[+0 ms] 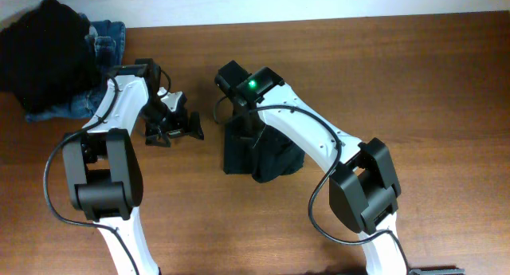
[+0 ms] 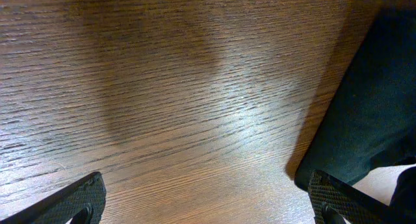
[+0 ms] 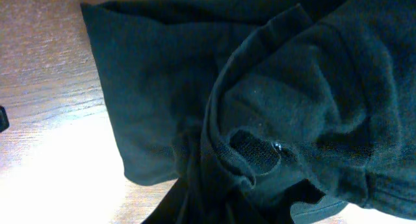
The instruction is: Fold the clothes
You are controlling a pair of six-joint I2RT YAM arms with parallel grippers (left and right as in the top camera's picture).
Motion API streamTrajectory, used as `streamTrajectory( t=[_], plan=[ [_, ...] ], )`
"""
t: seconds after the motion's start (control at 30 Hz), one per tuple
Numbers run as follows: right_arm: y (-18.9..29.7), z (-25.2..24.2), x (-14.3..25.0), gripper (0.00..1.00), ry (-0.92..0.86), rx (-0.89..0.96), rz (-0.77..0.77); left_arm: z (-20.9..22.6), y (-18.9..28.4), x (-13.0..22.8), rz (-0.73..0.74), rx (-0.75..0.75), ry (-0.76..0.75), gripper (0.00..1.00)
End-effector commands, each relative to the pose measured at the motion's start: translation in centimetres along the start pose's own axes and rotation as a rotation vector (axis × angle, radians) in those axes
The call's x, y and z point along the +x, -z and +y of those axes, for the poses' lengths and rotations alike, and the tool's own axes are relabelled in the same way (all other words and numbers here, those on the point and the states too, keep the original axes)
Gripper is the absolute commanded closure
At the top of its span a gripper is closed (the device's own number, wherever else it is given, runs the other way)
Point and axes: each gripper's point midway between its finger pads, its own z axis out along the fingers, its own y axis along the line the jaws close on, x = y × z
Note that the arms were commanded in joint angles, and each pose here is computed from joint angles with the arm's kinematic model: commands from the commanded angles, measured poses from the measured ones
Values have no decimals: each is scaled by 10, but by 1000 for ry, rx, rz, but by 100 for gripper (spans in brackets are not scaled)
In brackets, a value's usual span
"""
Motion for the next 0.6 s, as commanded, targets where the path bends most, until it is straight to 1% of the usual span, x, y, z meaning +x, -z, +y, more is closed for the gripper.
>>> streamTrajectory(
  t=[0.0, 0.03, 0.07, 0.13, 0.2, 0.27, 0.33, 0.4, 0.57],
  plan=[
    [-6, 6, 7, 84, 10, -20, 38, 1, 6, 0, -16, -3, 11, 1],
    [-6, 7, 8, 83, 13, -24, 40, 1, 6, 0, -16, -3, 11, 1],
    [-6, 9, 9, 80, 23, -31, 44, 1, 6, 0, -15, -3, 11, 1],
    [-6, 19, 11, 66, 91, -82, 56, 1, 6, 0, -15, -3, 11, 1],
    [-4, 38, 17, 54, 214, -174, 74, 1, 6, 0, -16, -3, 10, 1],
    [1, 58, 26, 38, 365, -274, 90, 1, 6, -1, -19, -3, 9, 1],
    [2, 66, 33, 26, 442, -310, 96, 1, 6, -1, -19, -3, 9, 1],
    [2, 67, 36, 21, 479, -309, 96, 1, 6, -1, -19, -3, 10, 1],
    [4, 58, 31, 21, 467, -271, 87, 1, 6, 0, -18, -3, 10, 1]
  ],
)
